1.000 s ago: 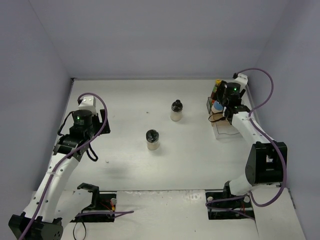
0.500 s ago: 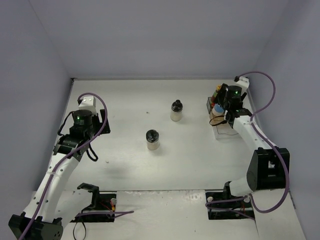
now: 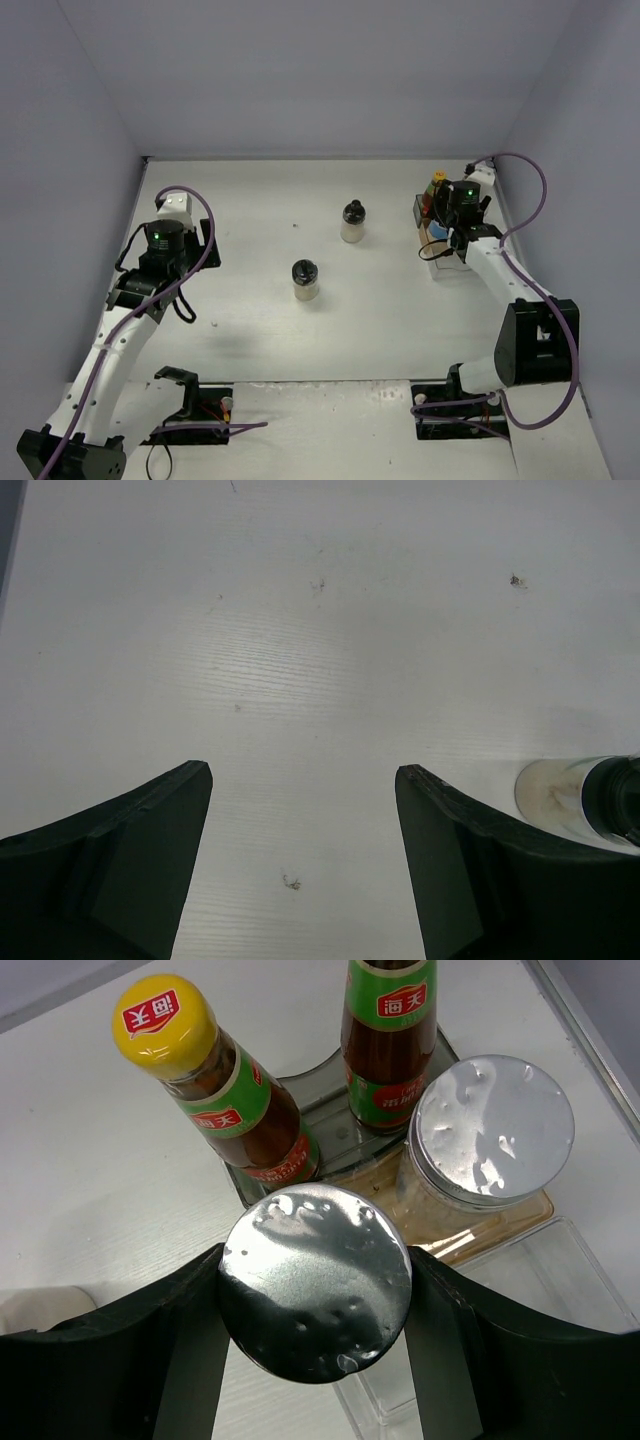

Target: Organize the condiment bottles

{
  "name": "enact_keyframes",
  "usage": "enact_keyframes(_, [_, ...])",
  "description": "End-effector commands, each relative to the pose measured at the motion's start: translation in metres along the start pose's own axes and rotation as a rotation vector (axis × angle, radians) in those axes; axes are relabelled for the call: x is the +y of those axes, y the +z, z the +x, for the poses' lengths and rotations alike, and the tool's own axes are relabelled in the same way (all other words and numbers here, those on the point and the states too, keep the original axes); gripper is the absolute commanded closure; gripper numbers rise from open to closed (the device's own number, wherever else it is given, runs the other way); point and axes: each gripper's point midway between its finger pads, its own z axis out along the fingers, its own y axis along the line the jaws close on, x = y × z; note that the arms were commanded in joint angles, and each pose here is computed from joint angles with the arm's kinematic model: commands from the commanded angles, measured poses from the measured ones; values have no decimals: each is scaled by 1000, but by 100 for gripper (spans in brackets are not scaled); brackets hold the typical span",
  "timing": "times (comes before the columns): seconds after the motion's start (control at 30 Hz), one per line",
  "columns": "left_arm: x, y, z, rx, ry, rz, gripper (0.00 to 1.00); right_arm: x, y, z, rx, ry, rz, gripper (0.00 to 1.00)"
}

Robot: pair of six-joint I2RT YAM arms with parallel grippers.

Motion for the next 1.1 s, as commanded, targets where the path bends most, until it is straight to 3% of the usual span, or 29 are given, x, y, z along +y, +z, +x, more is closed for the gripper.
enact_keyframes(0.0, [-4, -4, -29, -96, -37, 17, 26, 1, 1, -28, -108, 36, 10, 95])
enact_keyframes(0.03, [-4, -4, -28, -95, -37, 17, 26, 0, 5, -23, -96, 35, 14, 93])
enact_keyframes(0.13, [-4, -4, -29, -95, -38, 15, 26, 1, 10, -18, -85, 34, 12, 76])
enact_keyframes(0.17, [-4, -4, -29, -96, -37, 17, 26, 2, 11, -16, -80, 31, 9, 66])
enact_keyframes(0.27, [-4, -4, -29, -96, -38, 16, 26, 5, 15, -15, -71, 20, 0, 52])
enact_keyframes(0.43, [-4, -4, -29, -96, -37, 17, 26, 17, 13, -18, -67, 4, -41, 39])
enact_keyframes(0.57, [-4, -4, -29, -95, -38, 17, 26, 34, 0, -30, -88, -26, -93, 22])
enact_keyframes(0.67, [-5, -3, -28, -91, -37, 19, 26, 52, -14, -42, -114, -70, -128, 16])
enact_keyframes(0.83, [-5, -4, -28, -92, -36, 22, 26, 85, -42, -62, -171, -129, -192, 13])
enact_keyframes(0.97, [-6, -3, -28, -90, -34, 23, 26, 130, -59, -66, -174, -160, -397, 17])
enact_keyframes(1.07, [-6, -3, -28, -90, -36, 22, 26, 146, -60, -65, -162, -164, -435, 22])
